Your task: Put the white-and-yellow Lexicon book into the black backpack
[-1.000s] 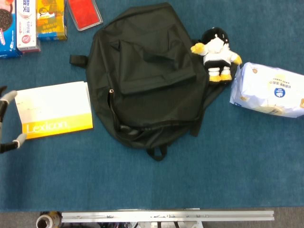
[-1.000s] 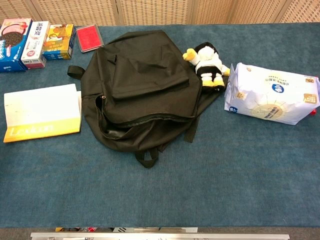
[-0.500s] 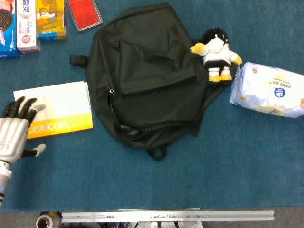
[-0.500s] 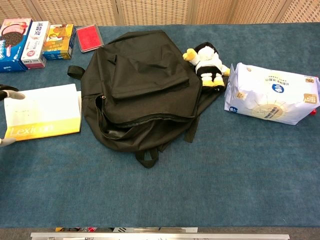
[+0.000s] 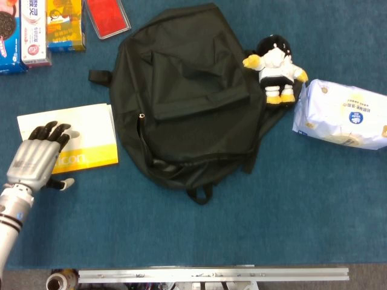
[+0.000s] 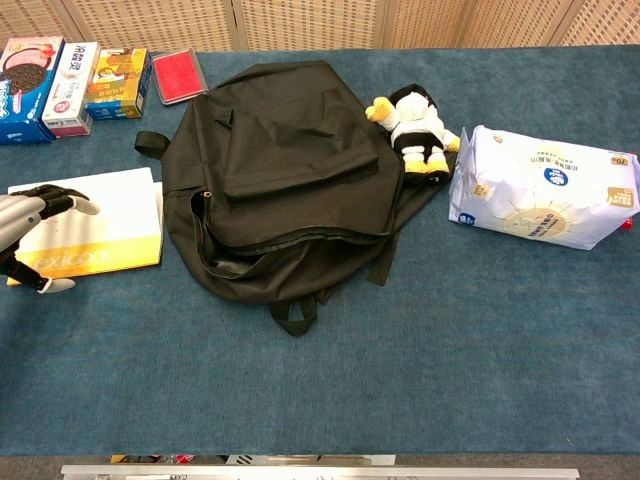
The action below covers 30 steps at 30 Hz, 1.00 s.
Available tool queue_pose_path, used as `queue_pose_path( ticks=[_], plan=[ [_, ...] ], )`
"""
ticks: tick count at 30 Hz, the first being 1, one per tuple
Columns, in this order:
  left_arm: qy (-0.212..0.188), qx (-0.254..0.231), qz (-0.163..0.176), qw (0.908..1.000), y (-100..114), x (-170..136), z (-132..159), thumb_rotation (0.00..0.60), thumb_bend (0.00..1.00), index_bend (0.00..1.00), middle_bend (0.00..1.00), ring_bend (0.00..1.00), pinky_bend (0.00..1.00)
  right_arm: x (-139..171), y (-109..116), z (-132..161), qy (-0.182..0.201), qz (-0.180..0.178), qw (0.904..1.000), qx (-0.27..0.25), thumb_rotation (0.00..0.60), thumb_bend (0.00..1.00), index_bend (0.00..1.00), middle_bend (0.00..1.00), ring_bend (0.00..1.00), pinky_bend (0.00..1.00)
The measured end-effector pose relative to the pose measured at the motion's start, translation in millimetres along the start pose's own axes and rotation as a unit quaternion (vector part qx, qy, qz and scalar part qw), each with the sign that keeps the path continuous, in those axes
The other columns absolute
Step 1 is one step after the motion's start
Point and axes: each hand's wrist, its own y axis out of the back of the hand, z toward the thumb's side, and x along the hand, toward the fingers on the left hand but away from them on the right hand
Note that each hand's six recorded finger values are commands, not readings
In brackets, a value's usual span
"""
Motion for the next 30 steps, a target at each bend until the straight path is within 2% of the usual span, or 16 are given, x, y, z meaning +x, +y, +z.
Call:
queue_pose_path(
  ticks=[6,15,30],
  plan=[
    [0.006,-0.005,-0.012,0.9999,-4.2,15.0,-3.4,0.600,0.14,0.16,0.13,0.05,0.09,2.8,0.8,-3.4,-0.005,0.000,1.0000,0.001,0.600,0.19,0.29,0.29,0.13,0.19],
    [0.020,-0.011,-0.030,0.9993,-12.0,21.5,-10.7,0.600,0.14,0.15,0.13,0.05,0.09,4.0,-1.1,-5.7,-0.008,0.006,0.9999,0.001,0.600,0.19,0.29,0.29,0.13,0.19],
    [0.038,-0.014,-0.037,0.9985,-15.5,28.9,-20.3,0.600,0.14,0.15,0.13,0.05,0.09,7.6,-0.1,-8.1,-0.015,0.008,0.9999,0.003,0.600,0.19,0.29,0.29,0.13,0.19]
  ],
)
